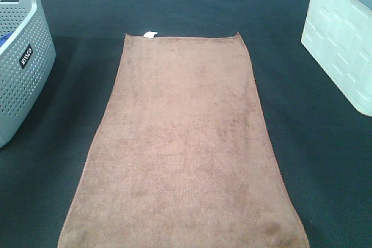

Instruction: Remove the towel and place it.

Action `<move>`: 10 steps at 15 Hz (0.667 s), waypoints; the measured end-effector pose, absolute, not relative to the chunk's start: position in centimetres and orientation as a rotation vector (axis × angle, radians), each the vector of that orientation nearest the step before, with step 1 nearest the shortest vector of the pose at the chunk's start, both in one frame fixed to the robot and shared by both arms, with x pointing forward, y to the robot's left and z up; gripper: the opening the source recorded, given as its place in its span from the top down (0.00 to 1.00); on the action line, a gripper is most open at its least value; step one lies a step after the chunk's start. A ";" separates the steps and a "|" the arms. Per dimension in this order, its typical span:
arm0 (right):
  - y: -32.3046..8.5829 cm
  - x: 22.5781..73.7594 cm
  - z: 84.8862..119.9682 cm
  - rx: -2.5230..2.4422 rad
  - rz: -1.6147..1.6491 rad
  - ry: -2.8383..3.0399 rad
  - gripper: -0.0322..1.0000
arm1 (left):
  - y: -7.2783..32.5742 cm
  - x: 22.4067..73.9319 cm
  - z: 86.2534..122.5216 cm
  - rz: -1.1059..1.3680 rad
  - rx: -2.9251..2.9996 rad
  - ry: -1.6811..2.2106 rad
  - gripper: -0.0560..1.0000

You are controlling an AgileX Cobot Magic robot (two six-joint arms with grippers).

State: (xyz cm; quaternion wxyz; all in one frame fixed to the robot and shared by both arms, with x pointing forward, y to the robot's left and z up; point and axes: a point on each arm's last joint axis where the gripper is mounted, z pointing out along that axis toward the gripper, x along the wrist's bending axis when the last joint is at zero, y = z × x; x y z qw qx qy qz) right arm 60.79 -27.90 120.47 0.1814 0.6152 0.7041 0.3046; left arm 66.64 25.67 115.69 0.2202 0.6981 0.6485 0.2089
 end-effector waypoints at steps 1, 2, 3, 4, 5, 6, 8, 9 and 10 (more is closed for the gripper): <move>-27.9 58.4 120.2 1.761 0.837 2.009 0.20 | 26.0 64.0 115.5 0.543 1.968 1.824 0.14; -27.9 54.1 120.0 1.790 0.818 2.023 0.20 | 26.5 59.9 115.8 0.546 1.964 1.830 0.14; -28.0 50.8 120.1 1.788 0.817 2.016 0.20 | 26.8 57.1 116.0 0.571 1.934 1.821 0.14; -28.0 48.1 119.6 1.795 0.811 2.014 0.20 | 27.1 54.3 116.0 0.586 1.905 1.817 0.14; -28.0 45.3 118.6 1.804 0.800 2.018 0.20 | 27.5 51.2 115.7 0.597 1.882 1.812 0.14; -28.1 43.0 117.1 1.821 0.780 2.032 0.20 | 27.7 48.5 115.1 0.608 1.866 1.805 0.14; -28.1 38.3 115.2 1.820 0.792 2.018 0.20 | 28.4 43.3 113.6 0.637 1.842 1.784 0.15; -28.1 36.0 114.3 1.809 0.807 2.004 0.20 | 28.7 40.6 112.9 0.666 1.826 1.767 0.15; -28.1 34.0 113.3 1.793 0.822 1.991 0.20 | 29.1 38.3 112.4 0.700 1.805 1.744 0.15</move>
